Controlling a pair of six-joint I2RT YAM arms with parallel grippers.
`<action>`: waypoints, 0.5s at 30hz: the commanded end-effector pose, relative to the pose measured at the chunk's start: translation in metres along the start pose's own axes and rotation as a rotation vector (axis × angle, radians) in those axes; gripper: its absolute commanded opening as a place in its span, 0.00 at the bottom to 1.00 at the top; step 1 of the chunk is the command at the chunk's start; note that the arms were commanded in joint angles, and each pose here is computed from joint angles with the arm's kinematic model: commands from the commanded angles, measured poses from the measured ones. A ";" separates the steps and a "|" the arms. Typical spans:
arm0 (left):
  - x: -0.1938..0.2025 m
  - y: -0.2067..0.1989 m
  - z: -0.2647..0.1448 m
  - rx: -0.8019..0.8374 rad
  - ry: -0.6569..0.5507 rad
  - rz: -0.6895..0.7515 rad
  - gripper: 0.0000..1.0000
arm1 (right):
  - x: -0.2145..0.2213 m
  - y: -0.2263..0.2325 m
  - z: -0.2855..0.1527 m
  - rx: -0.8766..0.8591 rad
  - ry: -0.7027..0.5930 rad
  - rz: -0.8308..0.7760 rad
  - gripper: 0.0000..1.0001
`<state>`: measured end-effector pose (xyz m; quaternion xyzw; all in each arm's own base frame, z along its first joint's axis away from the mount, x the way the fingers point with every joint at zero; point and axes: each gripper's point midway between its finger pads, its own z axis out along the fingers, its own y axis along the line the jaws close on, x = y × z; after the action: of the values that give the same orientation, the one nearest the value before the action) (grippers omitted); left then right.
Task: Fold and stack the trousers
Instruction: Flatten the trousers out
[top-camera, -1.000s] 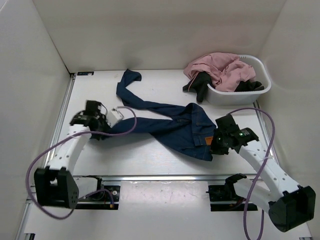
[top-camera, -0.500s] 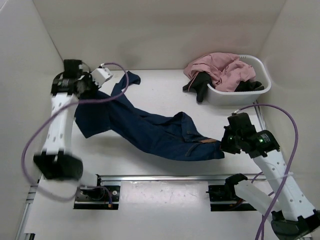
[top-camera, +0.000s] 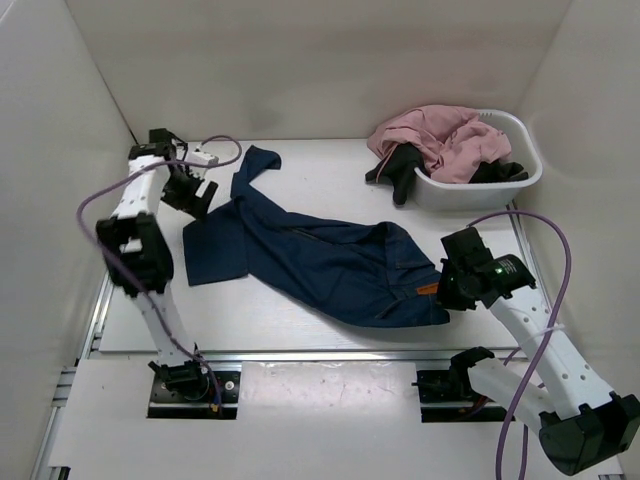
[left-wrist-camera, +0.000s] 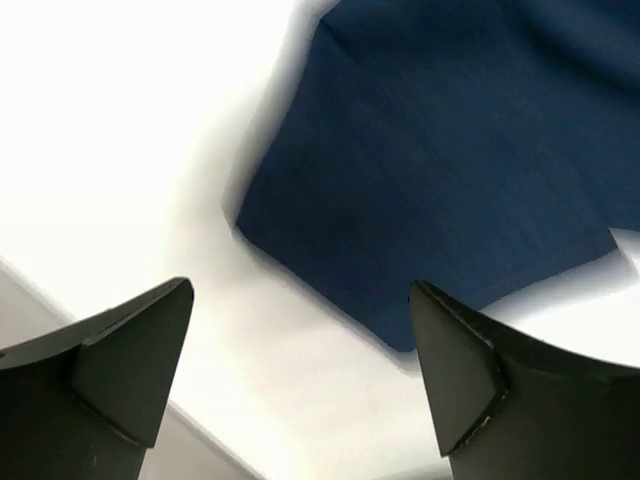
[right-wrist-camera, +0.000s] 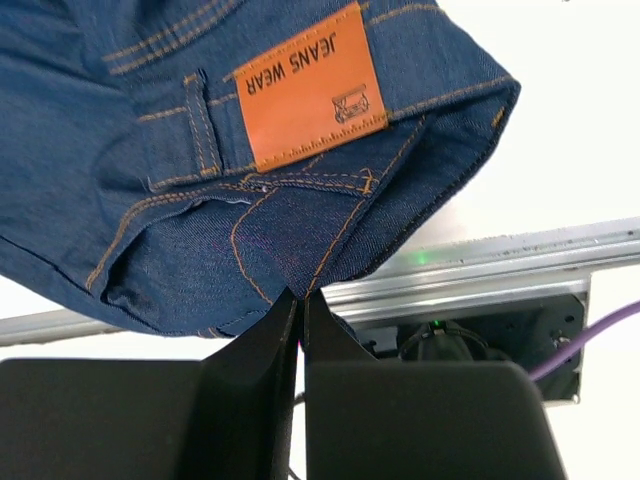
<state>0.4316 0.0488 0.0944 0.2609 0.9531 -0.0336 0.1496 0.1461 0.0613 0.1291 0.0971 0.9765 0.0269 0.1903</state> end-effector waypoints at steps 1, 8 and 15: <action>-0.011 -0.063 -0.103 -0.085 -0.261 0.221 1.00 | -0.003 0.004 0.006 -0.024 -0.025 0.018 0.00; 0.126 -0.105 -0.014 -0.135 0.099 0.461 1.00 | 0.006 0.005 0.015 -0.032 0.005 0.024 0.00; 0.091 -0.100 0.005 -0.240 -0.033 0.546 1.00 | 0.015 0.005 0.020 -0.048 0.023 0.043 0.00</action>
<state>0.2448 0.0133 0.0259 0.4816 0.8705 0.0570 0.0841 0.1409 0.0650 0.1071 0.1062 0.9783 0.0365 0.1741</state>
